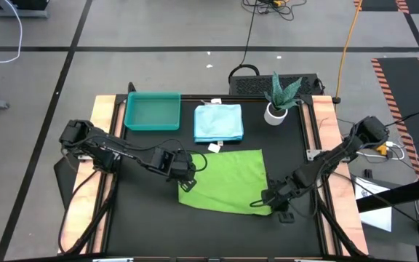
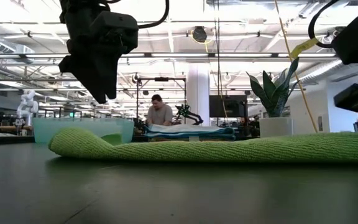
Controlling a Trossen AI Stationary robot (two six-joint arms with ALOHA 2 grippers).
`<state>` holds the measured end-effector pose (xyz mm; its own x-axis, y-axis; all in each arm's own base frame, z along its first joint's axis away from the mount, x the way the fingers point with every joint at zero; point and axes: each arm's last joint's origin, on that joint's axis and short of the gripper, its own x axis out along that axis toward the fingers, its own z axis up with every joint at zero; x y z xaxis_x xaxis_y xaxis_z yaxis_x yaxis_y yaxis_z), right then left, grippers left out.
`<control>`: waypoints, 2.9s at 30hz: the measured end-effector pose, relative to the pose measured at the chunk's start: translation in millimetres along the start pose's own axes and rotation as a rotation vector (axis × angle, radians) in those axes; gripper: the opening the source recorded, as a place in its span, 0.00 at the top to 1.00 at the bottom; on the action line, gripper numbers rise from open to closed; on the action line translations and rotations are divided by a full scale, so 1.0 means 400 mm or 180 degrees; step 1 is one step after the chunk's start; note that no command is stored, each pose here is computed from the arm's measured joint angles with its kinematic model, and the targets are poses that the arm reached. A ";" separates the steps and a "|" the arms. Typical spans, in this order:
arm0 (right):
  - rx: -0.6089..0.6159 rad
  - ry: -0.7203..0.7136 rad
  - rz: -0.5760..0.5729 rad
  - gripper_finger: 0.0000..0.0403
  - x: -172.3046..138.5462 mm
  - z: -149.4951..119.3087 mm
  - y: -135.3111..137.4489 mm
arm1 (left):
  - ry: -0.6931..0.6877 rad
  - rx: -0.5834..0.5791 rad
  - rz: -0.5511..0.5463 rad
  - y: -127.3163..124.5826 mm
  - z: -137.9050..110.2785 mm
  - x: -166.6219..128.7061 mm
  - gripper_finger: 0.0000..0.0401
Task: Fold microfiber towels
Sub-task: Fold the green microfiber towel
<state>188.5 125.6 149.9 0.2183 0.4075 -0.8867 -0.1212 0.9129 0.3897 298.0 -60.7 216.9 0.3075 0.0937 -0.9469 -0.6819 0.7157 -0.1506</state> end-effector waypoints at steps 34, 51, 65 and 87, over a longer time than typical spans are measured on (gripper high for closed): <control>0.0491 -0.0485 0.0682 0.73 -0.077 0.040 0.002 | -0.0032 -0.0028 0.0032 0.010 0.014 0.003 0.58; 0.0566 -0.1797 0.0295 0.73 -0.220 0.077 -0.072 | 0.1120 0.0577 -0.0684 -0.045 -0.041 0.065 0.58; 0.0524 -0.1825 0.0201 0.73 -0.224 0.082 -0.089 | 0.0945 0.0306 -0.0804 -0.026 -0.003 0.093 0.58; 0.0550 -0.1824 0.0202 0.73 -0.224 0.082 -0.089 | 0.0971 0.0056 -0.1236 -0.028 -0.032 0.138 0.58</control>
<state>205.0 57.3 223.4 0.7089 0.3646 -0.6038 -0.0024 0.8573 0.5148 314.0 -72.3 162.7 0.3265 -0.3872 -0.8623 -0.5435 0.6695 -0.5064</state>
